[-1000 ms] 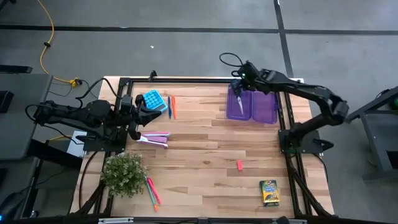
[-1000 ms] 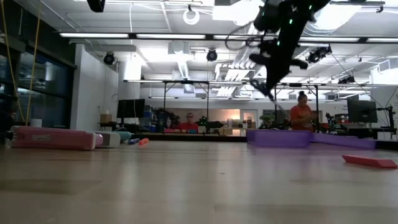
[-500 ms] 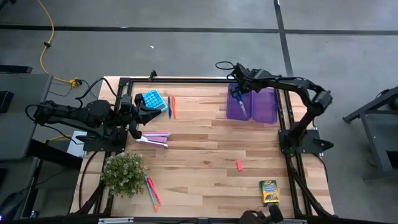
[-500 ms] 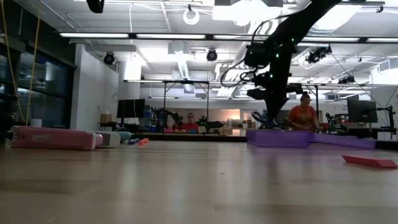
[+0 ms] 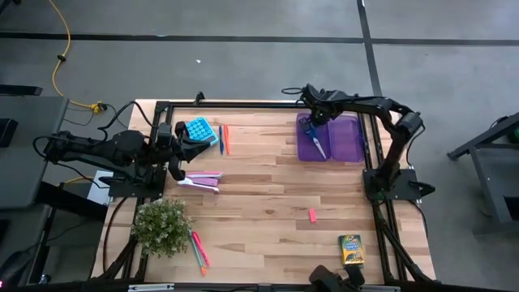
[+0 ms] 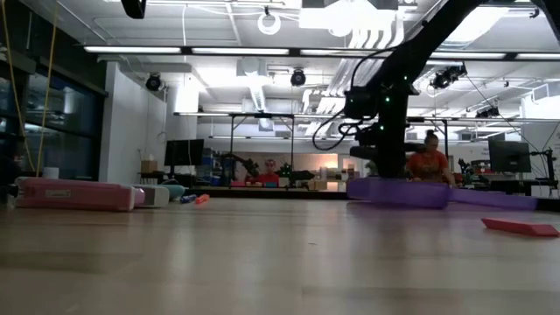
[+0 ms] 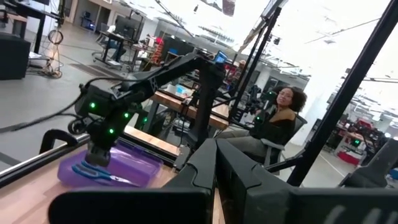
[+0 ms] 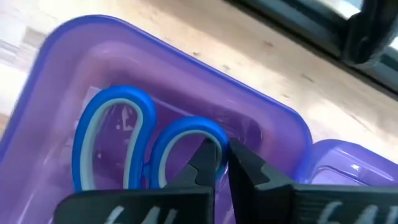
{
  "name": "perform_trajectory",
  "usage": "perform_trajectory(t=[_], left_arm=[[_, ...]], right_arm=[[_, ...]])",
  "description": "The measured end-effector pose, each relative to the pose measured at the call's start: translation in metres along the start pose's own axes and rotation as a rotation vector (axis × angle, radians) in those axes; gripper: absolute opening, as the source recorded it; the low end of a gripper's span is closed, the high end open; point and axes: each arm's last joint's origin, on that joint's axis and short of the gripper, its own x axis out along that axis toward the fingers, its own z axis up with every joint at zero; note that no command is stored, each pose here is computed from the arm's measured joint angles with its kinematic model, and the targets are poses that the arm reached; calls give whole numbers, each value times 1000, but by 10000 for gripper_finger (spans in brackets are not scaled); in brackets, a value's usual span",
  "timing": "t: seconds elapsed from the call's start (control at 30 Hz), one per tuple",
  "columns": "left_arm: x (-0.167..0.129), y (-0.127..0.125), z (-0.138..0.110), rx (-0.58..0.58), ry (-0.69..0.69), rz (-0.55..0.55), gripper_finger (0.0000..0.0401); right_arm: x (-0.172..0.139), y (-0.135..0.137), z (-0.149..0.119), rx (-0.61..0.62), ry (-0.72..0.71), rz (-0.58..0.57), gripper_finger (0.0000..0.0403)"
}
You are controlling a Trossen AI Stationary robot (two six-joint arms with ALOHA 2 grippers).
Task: Pack school essentials
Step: Put the blue scissors into the violet supply box
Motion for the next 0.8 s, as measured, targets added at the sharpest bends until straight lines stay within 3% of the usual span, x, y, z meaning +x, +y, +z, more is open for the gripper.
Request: perform_trajectory(t=[0.43, 0.8], left_arm=[[-1, 0, 1, -1, -11, 17, 0], [-1, 1, 1, -1, -9, 17, 0]], right_arm=[[5, 2, 1, 8, 8, 26, 1], [4, 7, 4, -9, -26, 72, 51]])
